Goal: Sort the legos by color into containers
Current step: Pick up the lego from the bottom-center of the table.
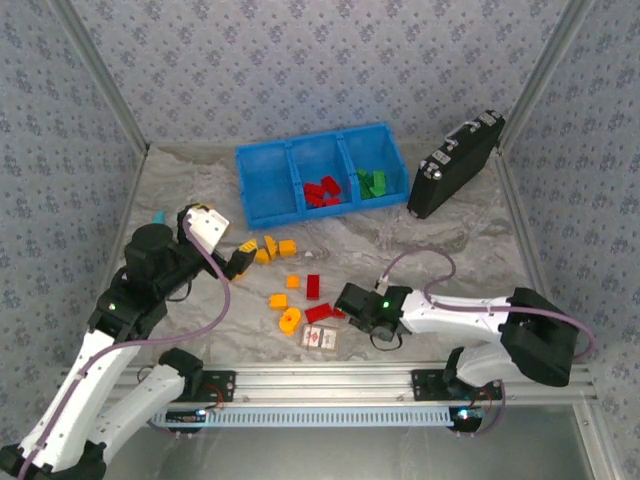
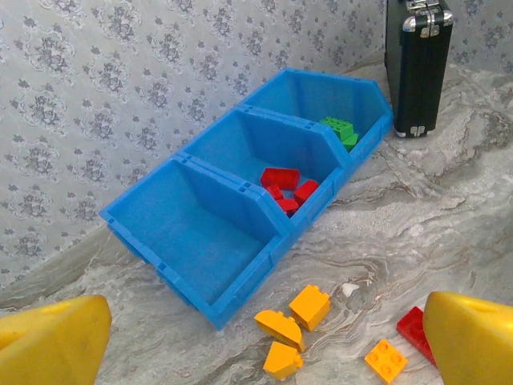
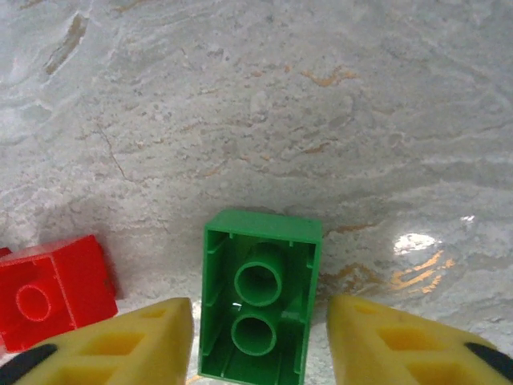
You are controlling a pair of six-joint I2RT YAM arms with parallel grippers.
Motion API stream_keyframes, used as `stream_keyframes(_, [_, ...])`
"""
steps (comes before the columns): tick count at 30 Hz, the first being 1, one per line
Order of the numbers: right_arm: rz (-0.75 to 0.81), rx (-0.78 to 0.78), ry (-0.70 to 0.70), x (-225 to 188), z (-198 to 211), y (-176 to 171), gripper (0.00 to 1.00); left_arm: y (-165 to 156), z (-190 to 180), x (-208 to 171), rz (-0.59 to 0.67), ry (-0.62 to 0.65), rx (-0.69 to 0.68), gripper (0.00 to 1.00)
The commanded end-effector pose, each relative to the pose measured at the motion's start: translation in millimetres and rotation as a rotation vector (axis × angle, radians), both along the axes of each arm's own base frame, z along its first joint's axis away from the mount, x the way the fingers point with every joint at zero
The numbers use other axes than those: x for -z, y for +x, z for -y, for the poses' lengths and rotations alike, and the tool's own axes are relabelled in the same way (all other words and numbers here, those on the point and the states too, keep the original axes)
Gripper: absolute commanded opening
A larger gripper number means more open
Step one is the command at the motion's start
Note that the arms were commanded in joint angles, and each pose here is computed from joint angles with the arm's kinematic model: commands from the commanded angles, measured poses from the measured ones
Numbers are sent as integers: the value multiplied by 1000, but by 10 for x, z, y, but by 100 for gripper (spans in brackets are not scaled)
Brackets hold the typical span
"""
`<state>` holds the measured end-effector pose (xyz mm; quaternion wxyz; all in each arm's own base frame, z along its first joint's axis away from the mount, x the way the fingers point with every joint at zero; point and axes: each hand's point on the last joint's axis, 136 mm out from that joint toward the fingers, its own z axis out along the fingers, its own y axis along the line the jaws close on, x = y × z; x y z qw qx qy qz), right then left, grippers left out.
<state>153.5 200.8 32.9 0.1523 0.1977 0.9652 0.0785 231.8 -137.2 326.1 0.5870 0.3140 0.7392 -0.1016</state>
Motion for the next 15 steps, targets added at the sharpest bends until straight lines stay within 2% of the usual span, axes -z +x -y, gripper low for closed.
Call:
stream_keyframes(1, [-8,-27,-23,62,67,45,39,5,-7,-37,34,4,-4,100])
stream_keyframes(11, [-65,-89,-20,197,140,162,26,45,1,1,22,30,-9,100])
stream_keyframes(15, [-48,-140,-46,70,158,279,24,76,-1,28,13,48,-15,100])
